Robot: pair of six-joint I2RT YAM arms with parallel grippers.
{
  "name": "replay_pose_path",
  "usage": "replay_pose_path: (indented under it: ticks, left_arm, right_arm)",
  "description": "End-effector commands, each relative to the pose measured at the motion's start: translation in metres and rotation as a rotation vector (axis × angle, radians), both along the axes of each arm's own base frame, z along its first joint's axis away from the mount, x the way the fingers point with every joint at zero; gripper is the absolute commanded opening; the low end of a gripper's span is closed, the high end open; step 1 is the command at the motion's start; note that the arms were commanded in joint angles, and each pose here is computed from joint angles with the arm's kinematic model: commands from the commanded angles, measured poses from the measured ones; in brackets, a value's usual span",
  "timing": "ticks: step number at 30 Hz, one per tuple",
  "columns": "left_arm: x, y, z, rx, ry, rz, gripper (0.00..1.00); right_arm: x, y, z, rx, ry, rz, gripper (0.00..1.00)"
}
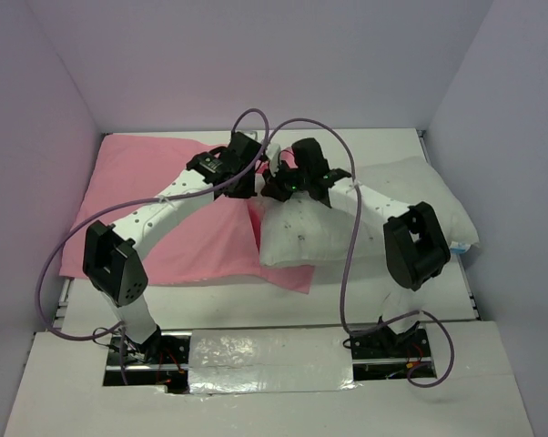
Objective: Put the pillow into the pillowcase
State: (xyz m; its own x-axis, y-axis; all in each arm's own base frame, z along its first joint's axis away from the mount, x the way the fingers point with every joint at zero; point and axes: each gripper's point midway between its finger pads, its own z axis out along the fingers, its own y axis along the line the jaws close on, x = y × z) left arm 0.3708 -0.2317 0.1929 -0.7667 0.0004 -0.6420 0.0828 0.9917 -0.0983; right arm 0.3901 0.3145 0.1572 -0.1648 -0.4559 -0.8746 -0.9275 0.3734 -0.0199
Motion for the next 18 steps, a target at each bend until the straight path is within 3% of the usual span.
replay_pose_path:
  ticks: [1, 7, 15, 18]
  left_arm:
    - [-0.004, -0.007, 0.025, -0.071, -0.057, -0.013, 0.00]
    - [-0.006, -0.003, 0.022, -0.057, -0.058, -0.008, 0.00]
    - [-0.010, 0.002, 0.018, -0.046, -0.047, 0.000, 0.00]
    - [-0.007, 0.004, 0.017, -0.033, -0.052, 0.020, 0.00]
  right_arm:
    - [0.053, -0.009, 0.106, 0.280, -0.306, -0.354, 0.00]
    - [0.063, -0.011, 0.138, 0.455, -0.378, -0.564, 0.00]
    - [0.104, 0.009, 0.118, 0.434, -0.352, -0.681, 0.00]
    - [0.106, 0.022, 0.090, 0.380, -0.303, -0.632, 0.00]
